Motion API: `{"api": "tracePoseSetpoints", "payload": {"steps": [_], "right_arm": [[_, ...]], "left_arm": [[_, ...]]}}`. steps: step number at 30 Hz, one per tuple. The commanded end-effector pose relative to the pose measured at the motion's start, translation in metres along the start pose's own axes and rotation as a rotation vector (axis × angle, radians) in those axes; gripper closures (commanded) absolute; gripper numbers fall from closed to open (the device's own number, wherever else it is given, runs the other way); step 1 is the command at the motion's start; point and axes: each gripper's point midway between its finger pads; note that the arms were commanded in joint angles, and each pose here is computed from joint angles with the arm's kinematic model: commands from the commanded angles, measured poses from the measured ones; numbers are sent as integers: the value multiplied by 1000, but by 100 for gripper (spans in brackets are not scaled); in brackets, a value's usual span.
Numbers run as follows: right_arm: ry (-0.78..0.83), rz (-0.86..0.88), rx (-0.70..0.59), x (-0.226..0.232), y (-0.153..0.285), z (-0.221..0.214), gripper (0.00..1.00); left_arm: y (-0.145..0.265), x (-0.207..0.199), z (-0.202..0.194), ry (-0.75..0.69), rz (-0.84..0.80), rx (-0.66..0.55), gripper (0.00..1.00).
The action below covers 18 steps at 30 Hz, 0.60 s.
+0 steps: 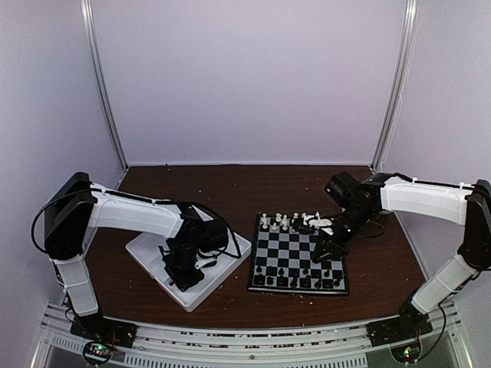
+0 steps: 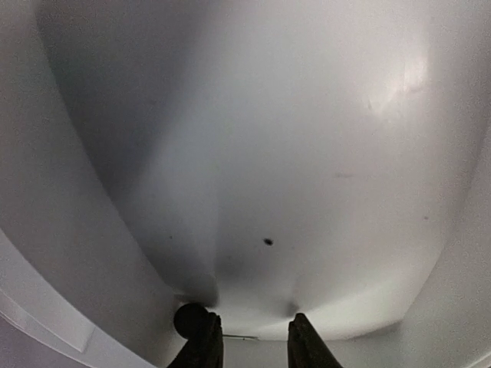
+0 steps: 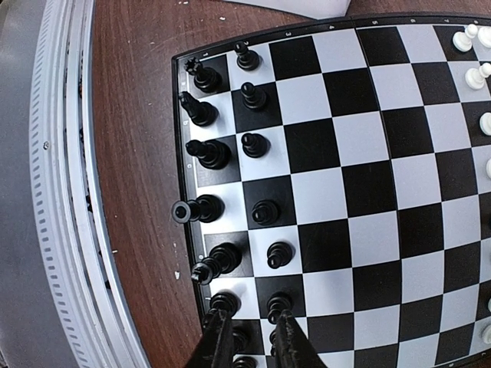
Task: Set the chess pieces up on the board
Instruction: Adjust the pawn in the storage box.
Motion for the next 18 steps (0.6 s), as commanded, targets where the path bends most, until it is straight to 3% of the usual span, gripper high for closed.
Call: {"api": "tracePoseSetpoints", "payload": {"steps": [1, 18], "right_arm": [[-3, 18, -2, 2, 0, -1, 79], [-6, 29, 12, 1, -4, -3, 79]], "left_arm": [[-4, 12, 6, 20, 64, -12, 70], [17, 23, 5, 88, 114, -45, 70]]}}
Point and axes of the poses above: each gripper's point midway between its finger pads, its own y axis back along the fingers, its own x axis along the line the jaws close on, z = x × y, and after that the axes turned 8 degrees about -y, right-handed
